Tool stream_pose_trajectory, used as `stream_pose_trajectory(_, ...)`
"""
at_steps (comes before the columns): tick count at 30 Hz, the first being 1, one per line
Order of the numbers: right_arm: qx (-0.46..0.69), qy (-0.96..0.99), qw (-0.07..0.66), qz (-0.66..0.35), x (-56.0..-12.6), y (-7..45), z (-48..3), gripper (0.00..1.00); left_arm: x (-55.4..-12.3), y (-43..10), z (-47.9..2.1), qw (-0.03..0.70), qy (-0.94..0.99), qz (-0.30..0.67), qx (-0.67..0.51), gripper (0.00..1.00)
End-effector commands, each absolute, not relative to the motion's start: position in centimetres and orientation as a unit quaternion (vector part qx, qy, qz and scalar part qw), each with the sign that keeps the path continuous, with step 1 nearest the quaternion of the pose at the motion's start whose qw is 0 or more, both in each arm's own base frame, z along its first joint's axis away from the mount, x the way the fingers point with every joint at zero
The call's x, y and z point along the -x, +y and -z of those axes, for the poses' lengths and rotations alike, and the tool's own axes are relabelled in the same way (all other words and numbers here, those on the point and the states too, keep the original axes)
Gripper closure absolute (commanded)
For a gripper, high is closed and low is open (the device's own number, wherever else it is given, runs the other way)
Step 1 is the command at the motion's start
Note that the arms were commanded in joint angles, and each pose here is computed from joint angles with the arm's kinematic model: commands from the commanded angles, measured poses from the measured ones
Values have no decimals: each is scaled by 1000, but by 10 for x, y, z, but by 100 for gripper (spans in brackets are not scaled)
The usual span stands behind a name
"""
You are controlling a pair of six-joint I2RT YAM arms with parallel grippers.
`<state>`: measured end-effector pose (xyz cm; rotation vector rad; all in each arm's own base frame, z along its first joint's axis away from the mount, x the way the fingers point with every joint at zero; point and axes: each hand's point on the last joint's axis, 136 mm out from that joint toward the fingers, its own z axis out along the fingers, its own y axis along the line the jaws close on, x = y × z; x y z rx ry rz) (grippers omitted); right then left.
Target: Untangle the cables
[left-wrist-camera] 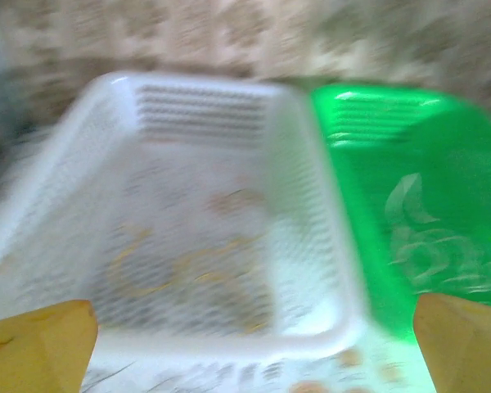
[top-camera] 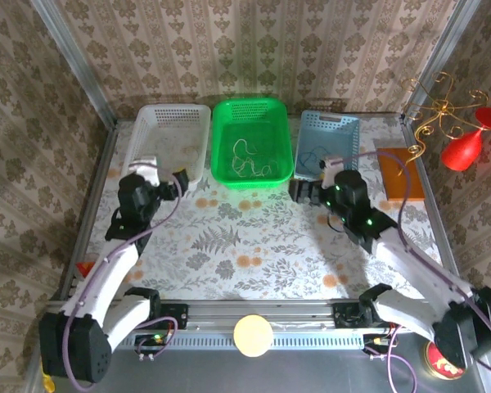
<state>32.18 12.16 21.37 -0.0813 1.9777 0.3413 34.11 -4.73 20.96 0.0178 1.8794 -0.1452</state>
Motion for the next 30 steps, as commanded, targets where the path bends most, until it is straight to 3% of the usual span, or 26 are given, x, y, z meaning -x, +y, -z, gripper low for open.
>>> stream_pose_trajectory(1, 6, 829, 559, 7, -315, 58, -195, 0, -343, -1, -179, 600, 799, -52, 1, 0)
stream_pose_trajectory(5, -29, 835, 540, 105, -318, 9, -161, 0, -366, 7, -146, 598, 797, -88, -12, 0)
stream_pose_trajectory(8, -56, 829, 542, 125, -327, -10, -136, 0, -377, 0, -134, 623, 777, -85, -26, 0)
stream_pose_trajectory(15, -52, 775, 628, 51, -368, -12, -139, 0, -383, -6, -109, 632, 770, -75, -43, 0)
stream_pose_trajectory(18, -33, 779, 625, 28, -389, -7, -109, 0, -390, -7, -104, 613, 785, -69, -47, 0)
stream_pose_trajectory(20, -43, 817, 575, 24, -395, -10, -100, 0, -394, -6, -101, 600, 796, -65, -45, 0)
stream_pose_trajectory(26, -84, 805, 582, 86, -393, -25, -102, 0, -397, -5, -100, 594, 801, -60, -47, 0)
stream_pose_trajectory(30, -71, 815, 573, 60, -398, -21, -98, 0, -397, -7, -100, 594, 801, -58, -51, 0)
